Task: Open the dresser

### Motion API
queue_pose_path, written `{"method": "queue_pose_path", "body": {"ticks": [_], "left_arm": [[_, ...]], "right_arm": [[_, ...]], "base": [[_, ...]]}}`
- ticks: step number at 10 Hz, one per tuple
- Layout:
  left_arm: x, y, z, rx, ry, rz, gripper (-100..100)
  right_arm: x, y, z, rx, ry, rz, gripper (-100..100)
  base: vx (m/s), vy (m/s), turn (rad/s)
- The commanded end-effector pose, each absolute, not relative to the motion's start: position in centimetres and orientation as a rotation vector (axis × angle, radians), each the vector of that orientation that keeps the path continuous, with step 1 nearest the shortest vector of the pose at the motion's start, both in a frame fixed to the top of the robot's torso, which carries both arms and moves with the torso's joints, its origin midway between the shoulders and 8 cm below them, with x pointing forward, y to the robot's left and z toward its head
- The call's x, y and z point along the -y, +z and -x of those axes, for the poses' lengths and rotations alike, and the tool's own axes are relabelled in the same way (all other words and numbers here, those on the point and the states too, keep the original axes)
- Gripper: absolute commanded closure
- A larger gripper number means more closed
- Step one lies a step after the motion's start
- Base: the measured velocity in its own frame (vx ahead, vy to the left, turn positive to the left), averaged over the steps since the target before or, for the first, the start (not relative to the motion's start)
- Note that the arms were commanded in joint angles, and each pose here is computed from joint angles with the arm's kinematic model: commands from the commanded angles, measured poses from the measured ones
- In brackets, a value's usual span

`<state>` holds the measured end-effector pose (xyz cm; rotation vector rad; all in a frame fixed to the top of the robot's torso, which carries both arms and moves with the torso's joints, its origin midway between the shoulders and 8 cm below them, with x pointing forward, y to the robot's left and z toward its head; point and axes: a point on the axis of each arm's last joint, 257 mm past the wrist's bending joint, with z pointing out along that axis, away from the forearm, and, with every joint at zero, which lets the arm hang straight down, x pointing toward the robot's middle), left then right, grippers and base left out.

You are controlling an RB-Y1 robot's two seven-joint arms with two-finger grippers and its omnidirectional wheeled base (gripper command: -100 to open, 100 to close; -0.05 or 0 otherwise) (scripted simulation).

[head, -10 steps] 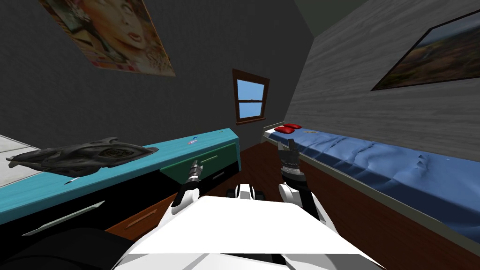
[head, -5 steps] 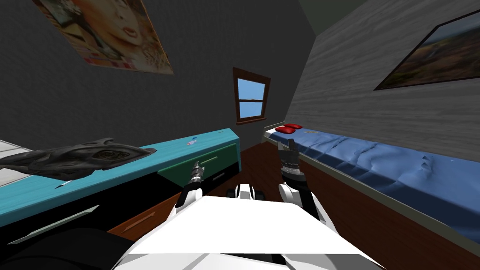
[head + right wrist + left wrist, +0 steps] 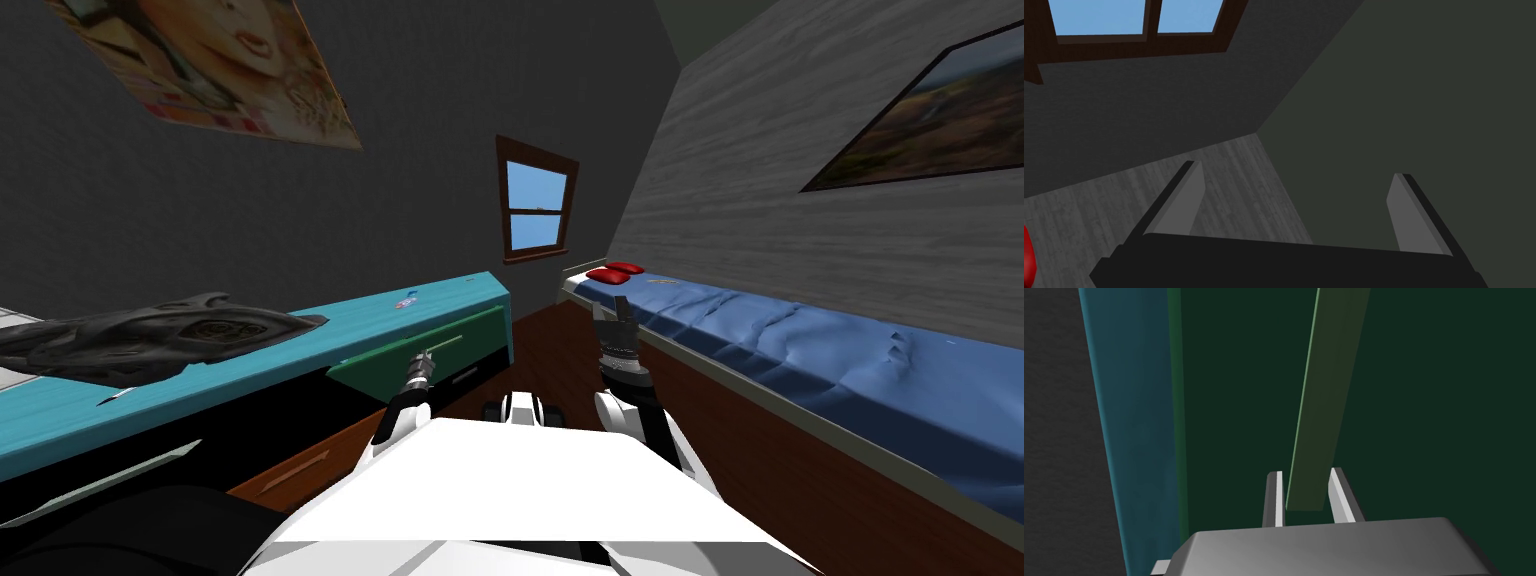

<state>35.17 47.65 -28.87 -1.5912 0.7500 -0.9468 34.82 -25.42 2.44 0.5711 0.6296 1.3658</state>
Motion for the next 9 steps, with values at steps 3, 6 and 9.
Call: {"method": "queue_pose_path", "body": {"ticks": [3,6,9], "left_arm": [[-47.4,-28.9,-34.8,-0.753,-0.947,1.598,100],[-47.1,-28.4,-34.4,-0.749,-0.954,1.588,100],[-47.1,-27.9,-33.5,-0.749,-0.948,1.604,-100]], "right_arm": [[25.4,2.4,-34.8,-0.63,1.366,-0.571,0],[25.4,2.4,-34.8,-0.63,1.366,-0.571,0],[25.4,2.4,-34.8,-0.629,1.366,-0.571,0]], "base": [[-0.12,-0.075,0.0],[-0.14,-0.092,0.011],[-0.15,-0.098,0.005]]}}
